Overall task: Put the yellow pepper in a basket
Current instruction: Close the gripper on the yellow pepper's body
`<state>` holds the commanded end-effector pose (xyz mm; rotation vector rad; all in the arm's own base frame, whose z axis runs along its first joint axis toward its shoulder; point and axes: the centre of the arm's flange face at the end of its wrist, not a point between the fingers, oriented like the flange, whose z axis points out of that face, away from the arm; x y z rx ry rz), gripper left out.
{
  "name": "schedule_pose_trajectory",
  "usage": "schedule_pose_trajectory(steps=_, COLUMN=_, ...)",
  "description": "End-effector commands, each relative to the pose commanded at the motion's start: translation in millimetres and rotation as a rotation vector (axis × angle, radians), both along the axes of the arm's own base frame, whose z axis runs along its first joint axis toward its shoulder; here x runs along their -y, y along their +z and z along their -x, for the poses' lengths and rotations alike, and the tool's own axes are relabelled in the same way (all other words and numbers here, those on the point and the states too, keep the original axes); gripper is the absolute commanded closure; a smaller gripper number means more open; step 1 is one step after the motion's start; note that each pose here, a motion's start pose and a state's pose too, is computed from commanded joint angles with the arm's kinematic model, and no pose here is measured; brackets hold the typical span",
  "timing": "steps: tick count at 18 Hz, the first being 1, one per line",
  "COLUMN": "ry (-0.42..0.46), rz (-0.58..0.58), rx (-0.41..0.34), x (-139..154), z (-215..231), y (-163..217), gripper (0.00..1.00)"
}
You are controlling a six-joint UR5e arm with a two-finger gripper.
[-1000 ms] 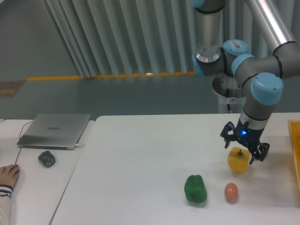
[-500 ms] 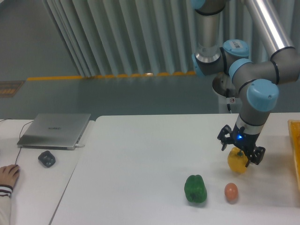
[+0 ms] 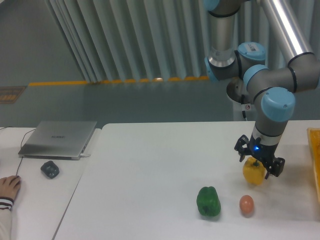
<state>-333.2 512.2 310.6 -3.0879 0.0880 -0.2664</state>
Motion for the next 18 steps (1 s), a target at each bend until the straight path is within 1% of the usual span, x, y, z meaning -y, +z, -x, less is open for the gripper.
schedule_pose_trajectory(steps=8, ry=-0.005, rz=0.006, rx=0.004, x=-1.1, z=1.4, y=-4.8, gripper=0.00)
schedule_pose_trajectory(steps=13, ry=-0.011, rz=0.035, rx=-0.025, x=0.8, z=4.1, y=-4.8, gripper=0.00)
schedule_pose_trajectory(steps=14, ry=-0.012, rz=0.036, rx=-0.026, x=0.7, z=4.3, y=-4.3, gripper=0.05)
schedule_pose_trajectory(steps=15, ry=-0.013, rz=0.037, rx=-0.029, x=0.9, z=4.5, y=-2.9, gripper=0.14)
schedule_pose_trajectory(steps=17, ry=-0.017, rz=0.057, rx=-0.054, x=2.4, z=6.3, y=-0.8, gripper=0.24)
schedule_pose_trajectory(steps=18, ry=-0.024, rz=0.061, rx=-0.056, x=0.5, z=3.7, y=-1.7, gripper=0.30)
